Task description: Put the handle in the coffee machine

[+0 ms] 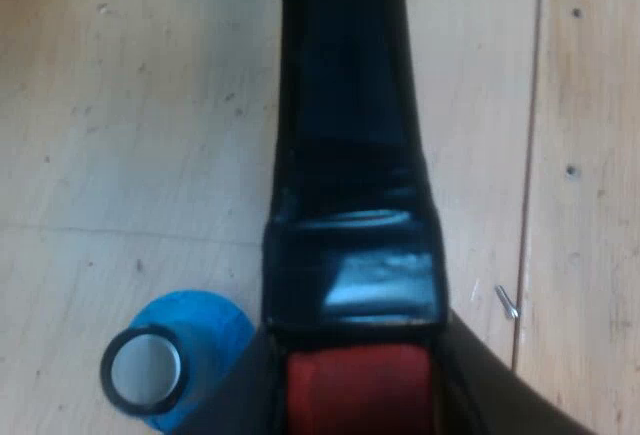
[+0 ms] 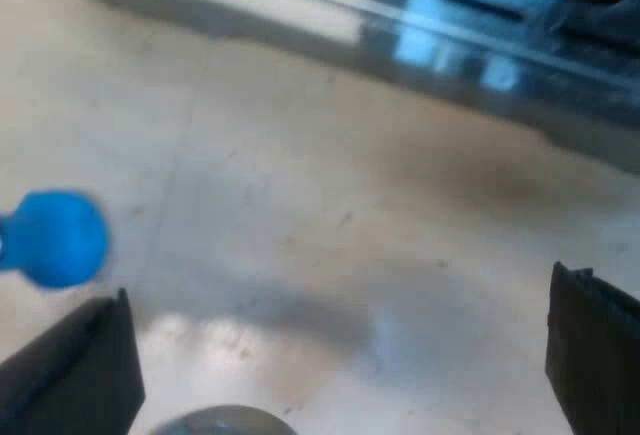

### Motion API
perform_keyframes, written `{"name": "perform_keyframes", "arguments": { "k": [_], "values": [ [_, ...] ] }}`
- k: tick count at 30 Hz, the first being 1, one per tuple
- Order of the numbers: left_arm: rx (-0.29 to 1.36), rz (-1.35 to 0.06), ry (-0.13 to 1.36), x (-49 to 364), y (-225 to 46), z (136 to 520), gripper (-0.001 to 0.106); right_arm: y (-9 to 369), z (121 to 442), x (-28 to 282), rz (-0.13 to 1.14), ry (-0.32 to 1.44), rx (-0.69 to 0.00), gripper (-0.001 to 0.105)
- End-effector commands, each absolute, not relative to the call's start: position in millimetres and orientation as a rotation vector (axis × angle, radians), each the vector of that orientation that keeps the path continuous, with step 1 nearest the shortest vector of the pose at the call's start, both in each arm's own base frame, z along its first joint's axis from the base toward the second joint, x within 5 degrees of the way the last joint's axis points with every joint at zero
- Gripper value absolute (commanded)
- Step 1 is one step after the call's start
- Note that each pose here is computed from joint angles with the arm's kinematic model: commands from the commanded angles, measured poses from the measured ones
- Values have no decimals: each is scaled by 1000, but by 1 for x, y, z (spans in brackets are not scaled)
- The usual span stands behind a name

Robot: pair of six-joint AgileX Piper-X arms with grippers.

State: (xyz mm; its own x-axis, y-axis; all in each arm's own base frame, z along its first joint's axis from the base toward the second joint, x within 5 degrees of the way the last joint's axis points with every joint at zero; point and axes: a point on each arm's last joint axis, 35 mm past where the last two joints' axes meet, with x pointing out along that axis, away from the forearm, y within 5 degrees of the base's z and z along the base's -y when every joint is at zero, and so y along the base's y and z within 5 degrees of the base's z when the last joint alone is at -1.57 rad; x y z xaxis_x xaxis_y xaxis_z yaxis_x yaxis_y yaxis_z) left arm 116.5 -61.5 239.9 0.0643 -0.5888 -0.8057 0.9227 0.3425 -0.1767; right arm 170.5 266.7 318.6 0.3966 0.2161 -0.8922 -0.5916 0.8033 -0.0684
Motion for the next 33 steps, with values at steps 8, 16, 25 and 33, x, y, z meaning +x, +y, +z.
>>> {"name": "perform_keyframes", "arguments": {
  "k": [8,16,25,33],
  "values": [
    [294,-1092,896,128,-45,246,0,265,327,172,490,978,-431,84],
    [205,-961,913,140,-30,245,0,273,337,159,422,818,-468,84],
    [165,-906,937,161,-21,251,0,296,338,116,318,544,-581,84],
    [153,-914,947,178,-22,258,0,307,311,103,341,464,-521,84]
  ]
}}
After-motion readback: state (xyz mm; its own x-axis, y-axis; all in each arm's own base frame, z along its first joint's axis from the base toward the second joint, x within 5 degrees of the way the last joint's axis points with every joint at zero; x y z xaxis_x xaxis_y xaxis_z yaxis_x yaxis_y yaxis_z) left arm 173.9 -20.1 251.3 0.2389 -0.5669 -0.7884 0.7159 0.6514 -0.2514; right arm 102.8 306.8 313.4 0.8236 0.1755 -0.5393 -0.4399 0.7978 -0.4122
